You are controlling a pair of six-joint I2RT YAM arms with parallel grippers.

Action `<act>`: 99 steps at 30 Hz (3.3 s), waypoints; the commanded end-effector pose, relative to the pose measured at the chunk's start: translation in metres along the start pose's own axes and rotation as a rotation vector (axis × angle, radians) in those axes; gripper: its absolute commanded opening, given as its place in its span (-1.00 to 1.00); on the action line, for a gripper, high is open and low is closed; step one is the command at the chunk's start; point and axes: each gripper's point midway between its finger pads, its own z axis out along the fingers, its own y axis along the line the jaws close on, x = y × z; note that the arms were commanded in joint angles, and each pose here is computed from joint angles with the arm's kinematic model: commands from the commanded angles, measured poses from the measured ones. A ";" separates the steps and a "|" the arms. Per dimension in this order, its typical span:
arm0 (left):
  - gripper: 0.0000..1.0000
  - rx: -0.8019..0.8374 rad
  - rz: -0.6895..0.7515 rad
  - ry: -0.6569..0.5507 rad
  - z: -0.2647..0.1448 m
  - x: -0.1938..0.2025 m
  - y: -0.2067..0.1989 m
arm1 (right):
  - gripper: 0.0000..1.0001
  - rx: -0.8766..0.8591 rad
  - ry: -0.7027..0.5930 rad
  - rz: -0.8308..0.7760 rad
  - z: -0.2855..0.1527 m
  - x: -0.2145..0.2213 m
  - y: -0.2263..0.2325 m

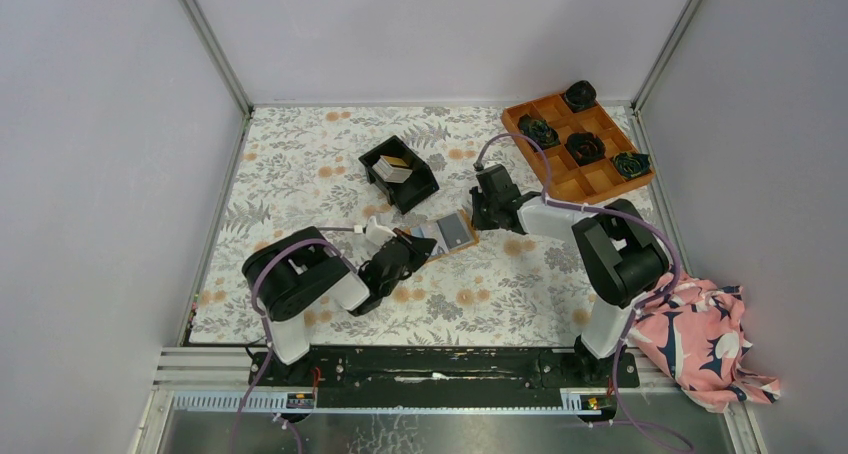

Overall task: Put the credit cards into the card holder
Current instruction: Insert the credit card into the card holder.

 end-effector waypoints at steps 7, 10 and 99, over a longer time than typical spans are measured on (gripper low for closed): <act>-1.00 0.033 -0.073 -0.017 0.004 -0.004 -0.006 | -0.63 -0.034 0.017 -0.008 0.007 -0.001 0.006; -1.00 0.033 -0.084 -0.019 0.004 -0.005 -0.005 | -0.63 -0.038 0.023 -0.006 0.008 0.002 0.006; -1.00 -0.046 -0.167 -0.040 0.007 -0.007 0.020 | -0.63 -0.053 0.054 0.003 0.013 0.016 0.006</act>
